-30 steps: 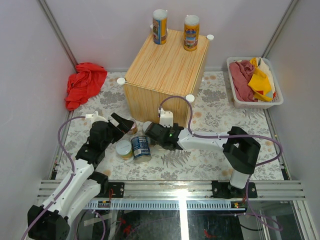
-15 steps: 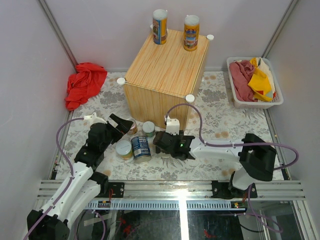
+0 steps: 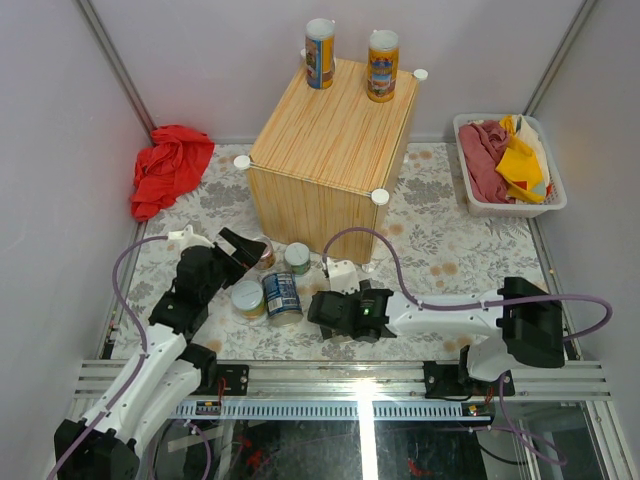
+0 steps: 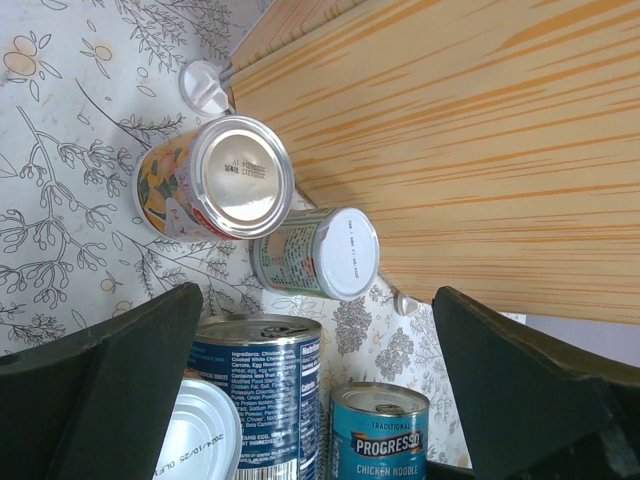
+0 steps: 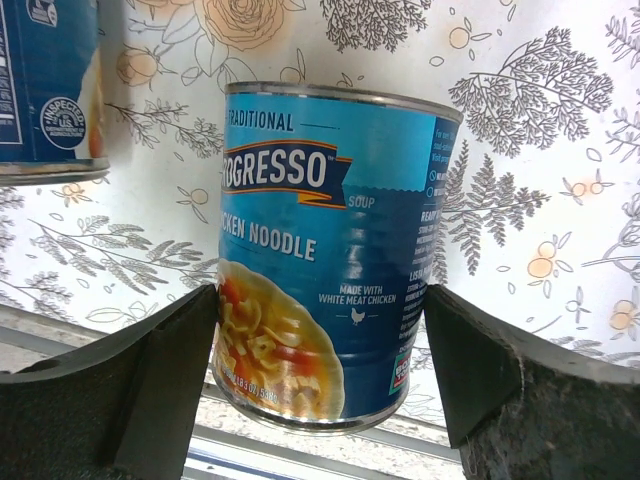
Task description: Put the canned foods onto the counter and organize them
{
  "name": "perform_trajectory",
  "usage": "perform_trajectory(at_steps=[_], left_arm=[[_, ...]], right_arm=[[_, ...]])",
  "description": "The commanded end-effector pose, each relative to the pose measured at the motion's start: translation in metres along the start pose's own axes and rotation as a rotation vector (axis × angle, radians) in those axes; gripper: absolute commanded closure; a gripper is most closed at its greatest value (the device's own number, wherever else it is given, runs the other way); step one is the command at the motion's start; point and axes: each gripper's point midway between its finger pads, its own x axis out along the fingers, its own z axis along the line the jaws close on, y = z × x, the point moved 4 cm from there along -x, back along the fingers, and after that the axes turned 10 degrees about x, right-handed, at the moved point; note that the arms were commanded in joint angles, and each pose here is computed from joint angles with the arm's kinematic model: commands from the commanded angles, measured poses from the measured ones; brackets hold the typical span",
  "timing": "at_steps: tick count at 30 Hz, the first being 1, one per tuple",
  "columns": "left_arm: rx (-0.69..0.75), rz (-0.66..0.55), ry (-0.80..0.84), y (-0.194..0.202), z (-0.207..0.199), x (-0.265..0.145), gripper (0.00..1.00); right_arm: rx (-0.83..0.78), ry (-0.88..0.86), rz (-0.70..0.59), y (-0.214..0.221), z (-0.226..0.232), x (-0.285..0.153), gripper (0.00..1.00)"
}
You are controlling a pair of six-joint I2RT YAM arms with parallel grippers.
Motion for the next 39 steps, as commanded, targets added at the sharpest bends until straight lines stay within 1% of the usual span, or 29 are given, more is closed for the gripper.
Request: perform_trajectory(at_steps=[1,10,19,28,34,39], left_arm=[[0.017,-0.003,0.016,-0.004,-0.006,0.002,0.00],[0.046,-0.005,0.026,-0.009,-0.011,0.005,0.00],[0.050,-0.018,0.017,-0.010,-0.009,0.006,0.00],[0.025,-0.021,0.011,-0.006,-0.005,0.007,0.00],[0.023,-0.013,0.013,-0.005,-0.005,0.010,0.00],[0.029,-0.013,0.009,-0.005,-0.004,0.010,0.00]], right_arm=[[-0.092,0.072,-0.011,-0.013,-0.001,-0.008,0.14],[-0.116,0.063,0.014,-0.025,0.013,0.001,0.11],[-0.188,0.036,0.043,-0.030,0.020,-0.008,0.00],[-0.184,0.061,0.036,-0.044,0.009,0.001,0.01],[-0.146,0.027,0.084,-0.058,0.008,0.015,0.02],[-0.150,-0.008,0.143,-0.056,0.016,0.027,0.02]])
